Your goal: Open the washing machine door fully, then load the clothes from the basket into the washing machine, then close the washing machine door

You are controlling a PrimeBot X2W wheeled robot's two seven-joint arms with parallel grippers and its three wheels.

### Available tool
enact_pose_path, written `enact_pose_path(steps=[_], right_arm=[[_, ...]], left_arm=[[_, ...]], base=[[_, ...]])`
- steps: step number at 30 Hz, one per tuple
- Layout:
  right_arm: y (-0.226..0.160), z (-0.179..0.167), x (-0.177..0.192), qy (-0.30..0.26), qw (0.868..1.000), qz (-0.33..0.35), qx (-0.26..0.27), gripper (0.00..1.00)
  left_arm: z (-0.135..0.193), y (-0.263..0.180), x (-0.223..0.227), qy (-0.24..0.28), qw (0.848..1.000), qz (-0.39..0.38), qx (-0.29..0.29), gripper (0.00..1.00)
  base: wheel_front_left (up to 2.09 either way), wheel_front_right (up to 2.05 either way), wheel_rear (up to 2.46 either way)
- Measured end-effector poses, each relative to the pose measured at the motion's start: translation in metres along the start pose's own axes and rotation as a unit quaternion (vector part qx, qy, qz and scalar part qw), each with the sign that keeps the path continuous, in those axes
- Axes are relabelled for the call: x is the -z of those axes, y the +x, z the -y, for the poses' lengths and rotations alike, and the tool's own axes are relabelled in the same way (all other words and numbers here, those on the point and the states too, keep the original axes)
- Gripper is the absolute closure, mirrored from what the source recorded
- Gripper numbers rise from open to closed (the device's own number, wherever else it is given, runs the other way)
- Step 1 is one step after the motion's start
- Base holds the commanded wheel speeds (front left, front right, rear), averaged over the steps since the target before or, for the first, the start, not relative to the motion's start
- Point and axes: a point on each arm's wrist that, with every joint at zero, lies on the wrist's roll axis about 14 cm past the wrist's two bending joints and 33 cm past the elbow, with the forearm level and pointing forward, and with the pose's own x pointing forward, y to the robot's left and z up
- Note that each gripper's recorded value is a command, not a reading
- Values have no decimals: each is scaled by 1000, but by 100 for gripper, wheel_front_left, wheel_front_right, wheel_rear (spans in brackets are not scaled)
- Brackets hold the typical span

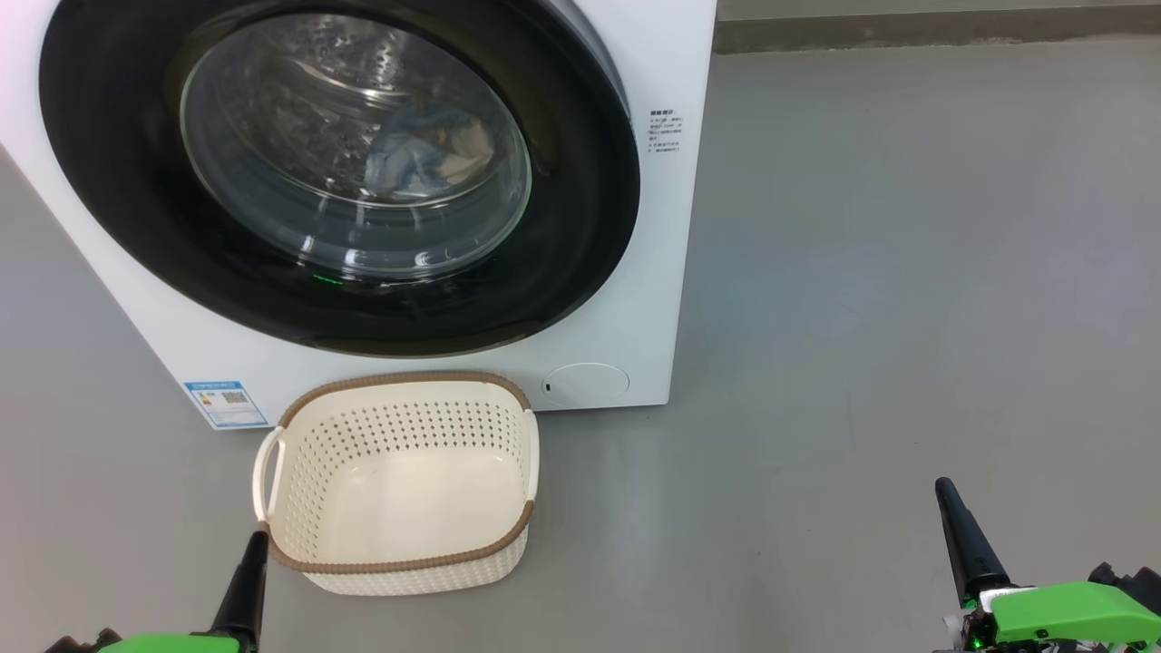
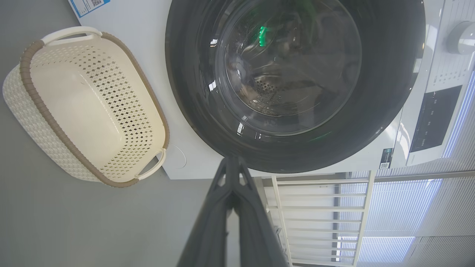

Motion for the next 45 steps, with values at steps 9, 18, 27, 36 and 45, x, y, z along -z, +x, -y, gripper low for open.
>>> enact_pose_path(steps=[9,18,27,36,45], right_arm=[[0,-1,-1,59,998,-2,-3,100],[2,-6,-6,101,995,1,-12,100],[4,-9,-7,102,995,2,-17,100],[4,-9,-7,102,995,2,-17,100],[4,-9,-7,102,995,1,-17,100]], left_arm=[[5,3,2,-57,998,-9,10,100],[12,7,3,-96,995,-14,21,100],[12,7,3,-96,995,-14,21,100],[12,7,3,-96,995,-14,21,100],[12,7,3,-96,995,-14,21,100]], base=[[0,0,0],[0,0,0],[0,0,0],[0,0,0],[0,0,0]])
